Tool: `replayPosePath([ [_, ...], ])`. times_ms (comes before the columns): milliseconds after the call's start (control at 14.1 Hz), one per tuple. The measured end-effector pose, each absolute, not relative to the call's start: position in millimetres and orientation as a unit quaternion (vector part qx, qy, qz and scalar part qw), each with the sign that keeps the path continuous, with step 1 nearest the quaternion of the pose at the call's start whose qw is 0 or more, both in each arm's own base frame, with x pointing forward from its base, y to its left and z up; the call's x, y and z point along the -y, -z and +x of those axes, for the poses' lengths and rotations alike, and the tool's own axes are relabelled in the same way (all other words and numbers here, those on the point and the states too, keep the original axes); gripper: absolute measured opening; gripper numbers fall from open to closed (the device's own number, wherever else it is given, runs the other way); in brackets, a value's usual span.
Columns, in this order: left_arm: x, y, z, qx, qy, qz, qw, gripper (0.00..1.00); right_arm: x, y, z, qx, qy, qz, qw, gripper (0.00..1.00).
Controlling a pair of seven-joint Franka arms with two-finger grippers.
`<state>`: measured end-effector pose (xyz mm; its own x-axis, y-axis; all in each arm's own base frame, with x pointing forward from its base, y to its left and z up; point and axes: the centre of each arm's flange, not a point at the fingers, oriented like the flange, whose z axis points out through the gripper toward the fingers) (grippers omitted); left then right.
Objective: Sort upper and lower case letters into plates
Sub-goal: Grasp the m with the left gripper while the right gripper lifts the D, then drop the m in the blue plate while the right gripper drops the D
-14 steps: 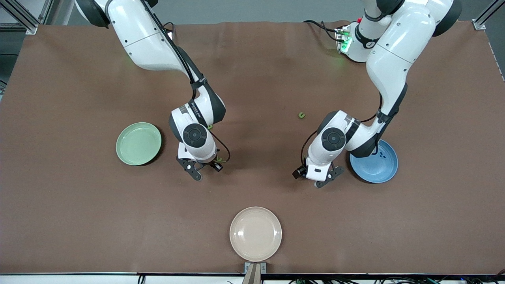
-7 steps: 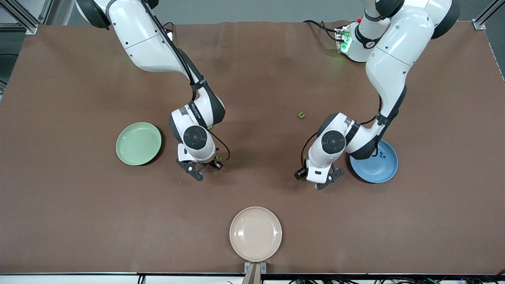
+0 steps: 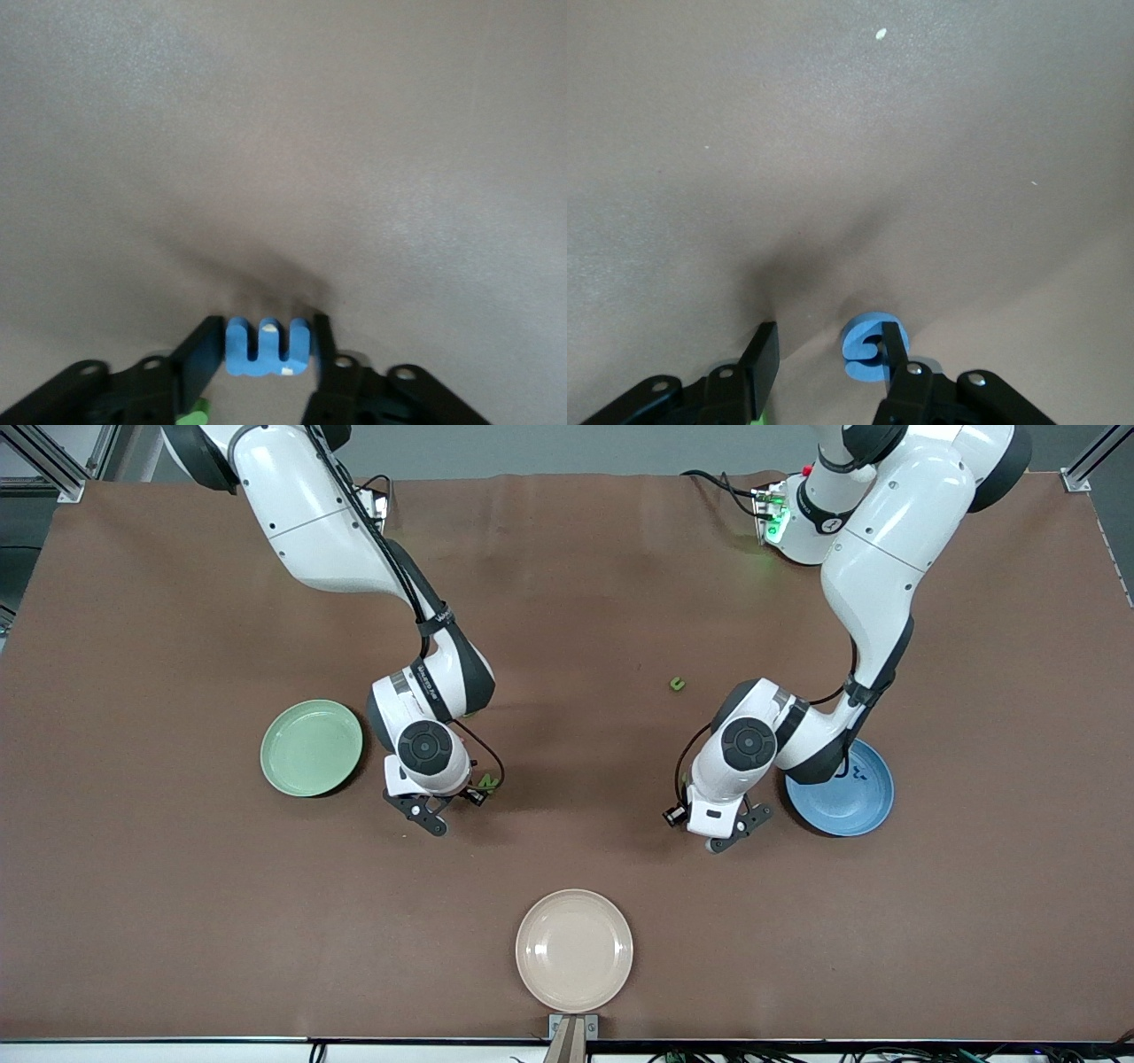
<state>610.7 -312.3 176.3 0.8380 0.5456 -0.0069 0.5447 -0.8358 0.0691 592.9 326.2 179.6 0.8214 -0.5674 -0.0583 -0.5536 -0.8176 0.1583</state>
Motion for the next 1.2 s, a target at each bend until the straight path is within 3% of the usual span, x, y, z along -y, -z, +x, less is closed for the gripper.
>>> replayPosePath([
  [566,298.8,-184.4,616.5,-0.289,-0.002,0.957,0.009,0.41,-314.4,-178.1,593.0,0.262,0.073,0.959,0.08,0.54],
  [919,242.6,-246.0,631.4,-0.268,-0.015,0.963,-0.024,0.41,-314.4,-168.4,584.2,0.259,0.074,0.96,0.079,0.54],
  [1202,188.6,-265.3,608.8,-0.2,0.009,0.979,-0.043,0.41,-316.2,-169.5,581.8,0.258,0.076,0.96,0.078,0.53],
])
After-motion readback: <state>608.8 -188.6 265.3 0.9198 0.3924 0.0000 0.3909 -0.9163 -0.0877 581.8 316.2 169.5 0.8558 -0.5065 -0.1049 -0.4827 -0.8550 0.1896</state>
